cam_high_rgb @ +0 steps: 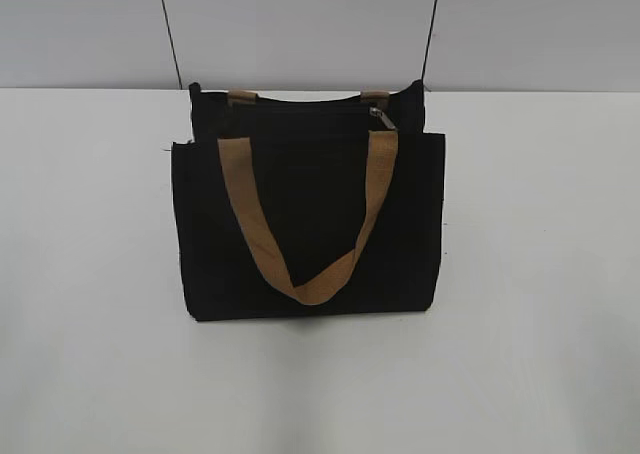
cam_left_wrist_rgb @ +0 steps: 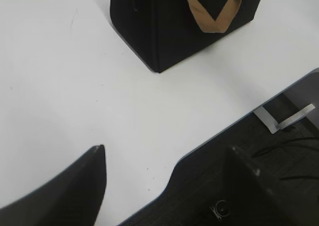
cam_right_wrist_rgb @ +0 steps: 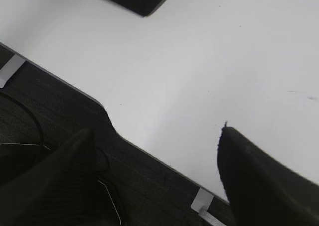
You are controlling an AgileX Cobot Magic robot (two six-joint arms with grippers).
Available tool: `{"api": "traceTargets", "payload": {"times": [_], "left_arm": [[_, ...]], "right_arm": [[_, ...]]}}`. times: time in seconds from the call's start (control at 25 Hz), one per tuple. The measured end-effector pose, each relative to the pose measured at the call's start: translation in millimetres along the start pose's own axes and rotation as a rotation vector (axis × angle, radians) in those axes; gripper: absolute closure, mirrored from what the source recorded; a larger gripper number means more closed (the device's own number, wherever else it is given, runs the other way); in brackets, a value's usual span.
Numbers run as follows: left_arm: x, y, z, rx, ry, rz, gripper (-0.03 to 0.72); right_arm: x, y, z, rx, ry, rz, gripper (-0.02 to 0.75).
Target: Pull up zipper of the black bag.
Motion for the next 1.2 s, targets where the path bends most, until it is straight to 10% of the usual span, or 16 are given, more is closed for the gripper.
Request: {"api": "traceTargets", "payload": {"times": [0.44,1.2], "left_arm": [[-0.6,2.7,-0.3,0.021,-0.001,-0.029,0.145],[41.5,38.2,8.4,0.384,-0.294,-0.583,0.146]], "right_arm": [[0.1,0.4,-1.1,-0.011,-0.007,-0.001,0.160],[27.0,-20.8,8.6,-0.308,-0.130,0.426,0.161]]}}
Point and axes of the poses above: a point on each arm's last joint axis where the gripper is mounted, x pointing back along that axis away from the gripper, y along the wrist's bending axis when the last joint is at zero, z = x × y, the point moved 7 cm from there along -x, pointing out along that axis toward the gripper, and after that the axes turned 8 degrees about x, right-handed, at the moved point
